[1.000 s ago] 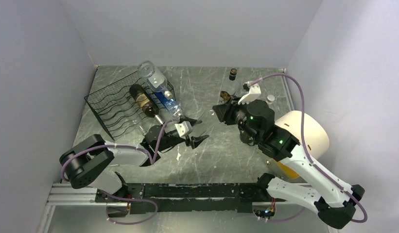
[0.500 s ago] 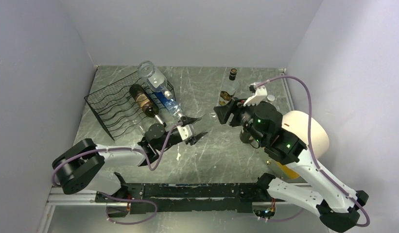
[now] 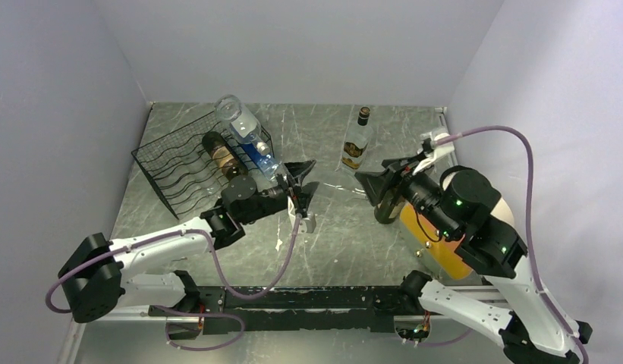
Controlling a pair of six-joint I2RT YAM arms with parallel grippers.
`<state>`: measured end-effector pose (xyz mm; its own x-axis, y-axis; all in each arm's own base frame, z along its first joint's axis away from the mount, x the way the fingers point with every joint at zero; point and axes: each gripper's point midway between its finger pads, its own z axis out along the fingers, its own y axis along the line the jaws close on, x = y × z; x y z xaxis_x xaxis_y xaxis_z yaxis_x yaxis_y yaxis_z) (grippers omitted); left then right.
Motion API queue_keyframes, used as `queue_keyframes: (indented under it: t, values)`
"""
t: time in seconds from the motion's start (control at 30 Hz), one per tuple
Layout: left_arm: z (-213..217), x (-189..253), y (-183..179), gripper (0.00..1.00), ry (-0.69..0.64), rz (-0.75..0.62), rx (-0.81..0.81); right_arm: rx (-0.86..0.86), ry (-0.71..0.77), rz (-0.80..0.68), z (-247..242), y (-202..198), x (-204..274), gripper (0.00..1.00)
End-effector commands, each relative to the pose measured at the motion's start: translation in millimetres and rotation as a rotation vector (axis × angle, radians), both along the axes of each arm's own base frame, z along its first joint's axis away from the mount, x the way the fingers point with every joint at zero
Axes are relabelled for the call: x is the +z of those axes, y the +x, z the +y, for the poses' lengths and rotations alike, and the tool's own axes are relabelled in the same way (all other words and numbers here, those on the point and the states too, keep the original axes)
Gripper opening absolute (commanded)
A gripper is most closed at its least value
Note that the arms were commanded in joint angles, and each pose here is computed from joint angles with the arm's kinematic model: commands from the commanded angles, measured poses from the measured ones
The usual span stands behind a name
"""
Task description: Put the wine bottle on the wine rack
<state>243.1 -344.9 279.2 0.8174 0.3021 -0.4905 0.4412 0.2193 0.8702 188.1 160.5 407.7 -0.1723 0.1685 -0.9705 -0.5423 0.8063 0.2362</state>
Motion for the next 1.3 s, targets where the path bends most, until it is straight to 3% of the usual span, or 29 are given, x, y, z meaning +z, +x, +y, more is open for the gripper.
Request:
queue_keyframes:
  t: [0.0,0.47,0.83,1.17,1.27]
  values:
    - [11.7,49.5,0.1,0.07,0.061,-0.315,0.073,0.073,-0.194,0.075,7.8,-2.1,-41.0,0.79]
    - [16.2,58.2,-2.0,0.07,0.176,-0.367,0.072,0.337,-0.345,0.167,55.8,-8.9,-87.2,0.8]
    - [19.8,54.4,-1.4,0.07,0.187,-0.342,0.082,0.346,-0.381,0.265,62.1,-6.9,-135.4,0.77]
    - [19.0,55.9,3.6,0.07,0.2,-0.331,0.1,0.362,-0.389,0.319,72.7,-2.9,-145.7,0.59]
    - [18.3,56.9,5.7,0.09,0.2,-0.319,0.107,0.369,-0.385,0.327,76.4,-2.0,-146.0,0.41]
